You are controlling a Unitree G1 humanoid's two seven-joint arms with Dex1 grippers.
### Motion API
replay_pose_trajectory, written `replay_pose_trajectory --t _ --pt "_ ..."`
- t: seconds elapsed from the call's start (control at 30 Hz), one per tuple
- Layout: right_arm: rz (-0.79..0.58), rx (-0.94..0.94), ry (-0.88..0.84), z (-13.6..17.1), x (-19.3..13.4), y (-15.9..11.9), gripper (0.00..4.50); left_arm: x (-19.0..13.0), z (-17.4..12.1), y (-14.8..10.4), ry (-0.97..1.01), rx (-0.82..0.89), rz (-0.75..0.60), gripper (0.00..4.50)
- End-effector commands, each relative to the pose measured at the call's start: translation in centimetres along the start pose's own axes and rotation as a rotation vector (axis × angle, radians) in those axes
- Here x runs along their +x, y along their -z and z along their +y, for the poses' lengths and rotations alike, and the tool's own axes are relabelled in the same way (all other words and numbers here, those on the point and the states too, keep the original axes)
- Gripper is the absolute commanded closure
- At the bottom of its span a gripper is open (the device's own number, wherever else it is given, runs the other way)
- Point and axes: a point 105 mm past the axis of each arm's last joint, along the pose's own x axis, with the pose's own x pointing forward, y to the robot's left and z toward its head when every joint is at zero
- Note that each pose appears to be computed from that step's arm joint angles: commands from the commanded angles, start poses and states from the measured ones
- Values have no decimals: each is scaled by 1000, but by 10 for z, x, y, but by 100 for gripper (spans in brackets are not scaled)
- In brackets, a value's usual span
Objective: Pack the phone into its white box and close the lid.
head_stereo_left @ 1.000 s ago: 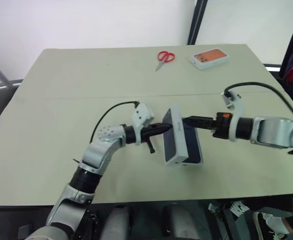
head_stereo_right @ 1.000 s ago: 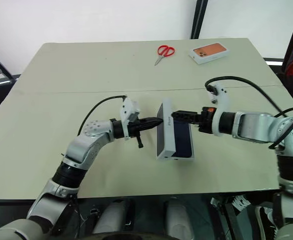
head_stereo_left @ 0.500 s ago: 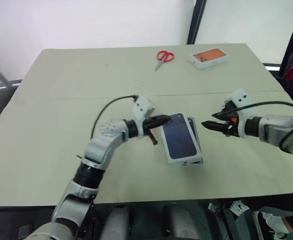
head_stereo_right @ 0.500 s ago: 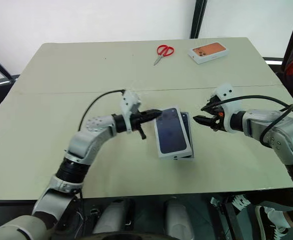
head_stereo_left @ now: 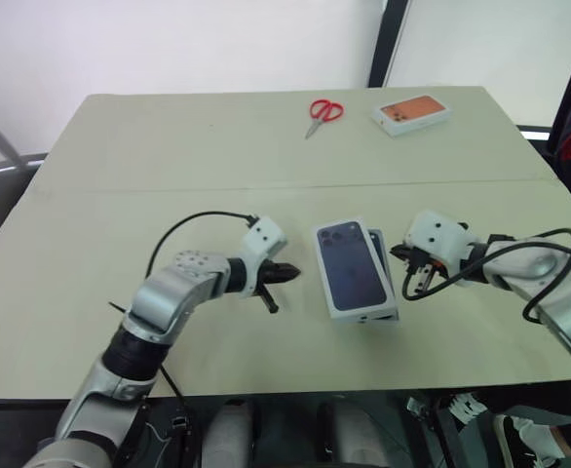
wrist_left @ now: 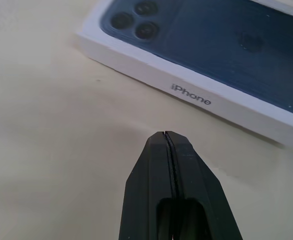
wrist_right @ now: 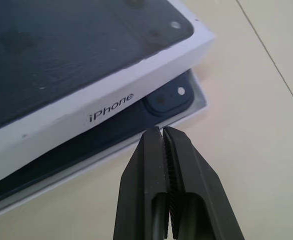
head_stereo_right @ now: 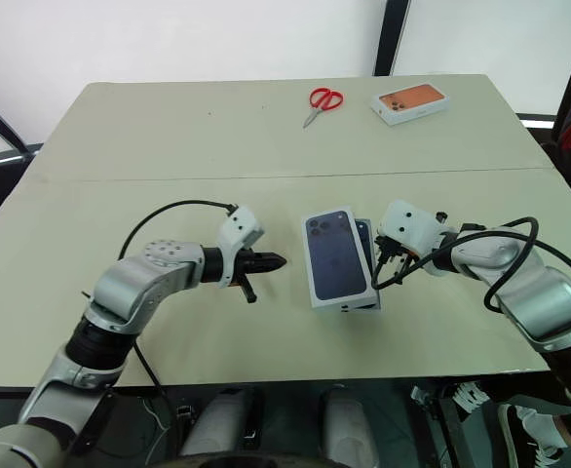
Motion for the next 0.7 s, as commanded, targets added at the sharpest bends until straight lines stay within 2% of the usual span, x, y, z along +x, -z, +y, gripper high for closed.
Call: replay_pose_trajectory --t 0.03,0.4,0.7 --pt "-35 -46 -11 4 -3 -11 438 7 -8 -8 8 20 6 450" --pt "-34 -56 -48 17 -7 -10 438 24 -18 -33 41 1 -88 450" --pt "-13 -65 -60 22 -14 -6 438 26 -26 -40 83 22 -129 450"
